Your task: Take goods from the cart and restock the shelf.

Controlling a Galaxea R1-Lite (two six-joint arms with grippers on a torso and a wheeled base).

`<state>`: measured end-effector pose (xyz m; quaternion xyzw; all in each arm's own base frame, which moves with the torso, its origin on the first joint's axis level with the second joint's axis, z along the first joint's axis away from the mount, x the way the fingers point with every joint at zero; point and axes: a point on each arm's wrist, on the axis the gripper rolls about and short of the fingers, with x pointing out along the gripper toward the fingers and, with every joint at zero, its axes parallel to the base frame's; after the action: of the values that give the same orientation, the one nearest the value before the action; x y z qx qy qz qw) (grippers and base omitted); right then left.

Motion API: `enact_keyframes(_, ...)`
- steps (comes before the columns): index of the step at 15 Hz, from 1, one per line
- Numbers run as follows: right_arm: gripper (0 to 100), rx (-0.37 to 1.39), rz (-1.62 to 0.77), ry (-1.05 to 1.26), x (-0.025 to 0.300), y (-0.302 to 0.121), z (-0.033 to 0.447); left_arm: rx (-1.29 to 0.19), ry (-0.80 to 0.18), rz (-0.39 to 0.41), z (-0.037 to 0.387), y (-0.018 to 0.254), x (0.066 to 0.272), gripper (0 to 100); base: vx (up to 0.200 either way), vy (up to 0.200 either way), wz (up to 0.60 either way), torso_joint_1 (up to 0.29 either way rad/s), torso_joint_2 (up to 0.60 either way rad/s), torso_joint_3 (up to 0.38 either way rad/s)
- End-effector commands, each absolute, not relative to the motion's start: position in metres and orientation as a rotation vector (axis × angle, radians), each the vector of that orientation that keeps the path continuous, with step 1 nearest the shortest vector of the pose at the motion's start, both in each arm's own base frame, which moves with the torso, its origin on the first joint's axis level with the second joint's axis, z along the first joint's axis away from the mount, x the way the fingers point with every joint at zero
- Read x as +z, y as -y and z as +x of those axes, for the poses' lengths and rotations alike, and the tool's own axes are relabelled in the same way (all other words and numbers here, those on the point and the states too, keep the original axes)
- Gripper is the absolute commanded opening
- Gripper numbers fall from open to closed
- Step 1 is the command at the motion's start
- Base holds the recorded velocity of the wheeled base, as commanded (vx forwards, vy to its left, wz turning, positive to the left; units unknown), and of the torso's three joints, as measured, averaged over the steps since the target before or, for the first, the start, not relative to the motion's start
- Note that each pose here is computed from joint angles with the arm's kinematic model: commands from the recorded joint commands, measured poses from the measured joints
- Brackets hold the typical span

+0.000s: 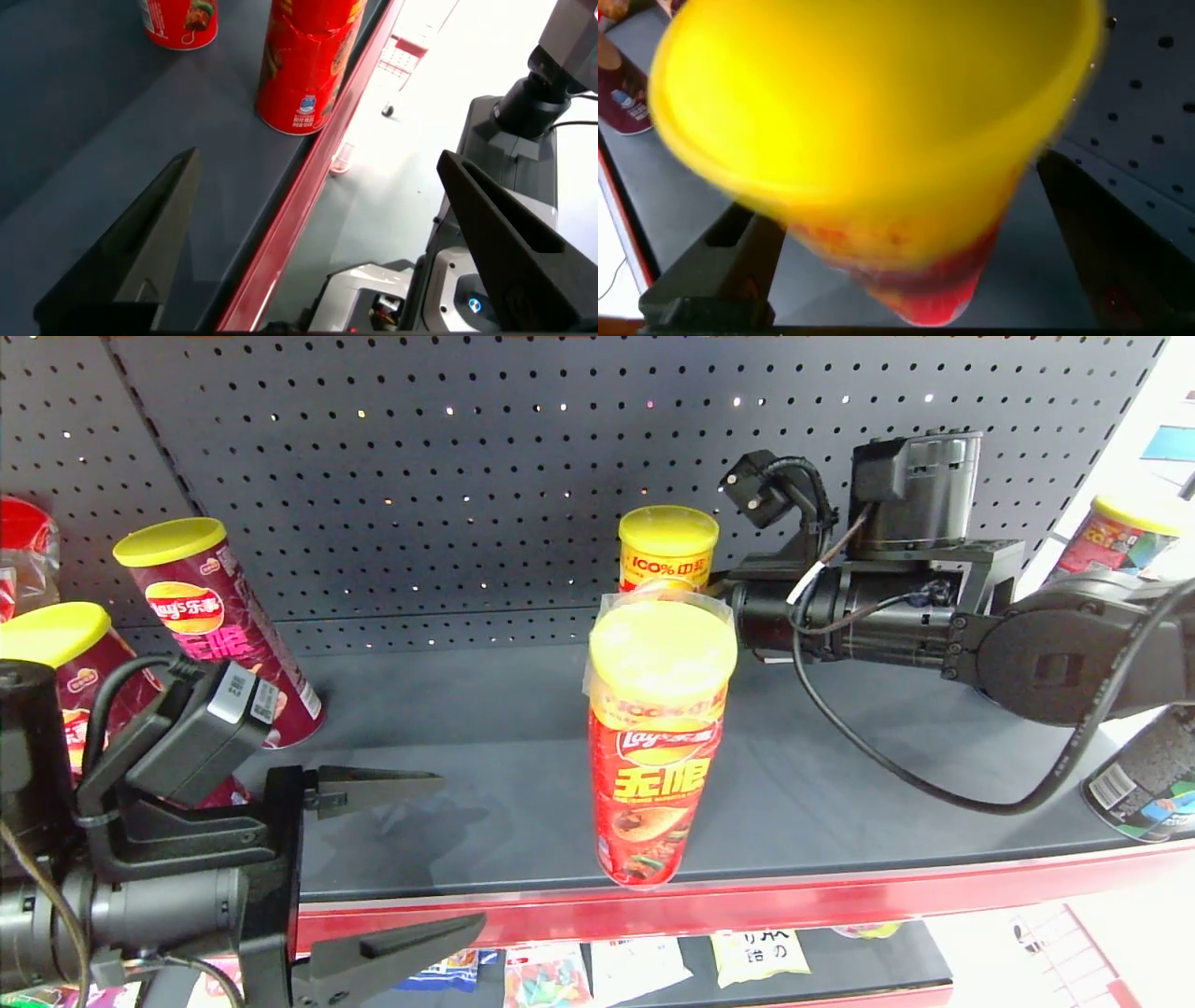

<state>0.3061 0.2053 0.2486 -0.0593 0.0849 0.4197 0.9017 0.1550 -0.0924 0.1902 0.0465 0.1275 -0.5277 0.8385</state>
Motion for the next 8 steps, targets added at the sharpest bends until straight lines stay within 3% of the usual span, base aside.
enact_keyframes(1, 100, 0.867, -0.122, -0.166, 0.254, -0.199, 0.296, -1.117, -0.273, 0.098, 0.156, 0.093, 0.19, 100, 0.0, 0.0, 0.0, 0.0, 0.0, 0.0)
enact_keyframes(8, 100, 0.834, -0.121, -0.183, 0.257, -0.166, 0.264, -1.118, -0.276, 0.098, 0.156, 0.093, 0.189, 100, 0.0, 0.0, 0.0, 0.0, 0.0, 0.0)
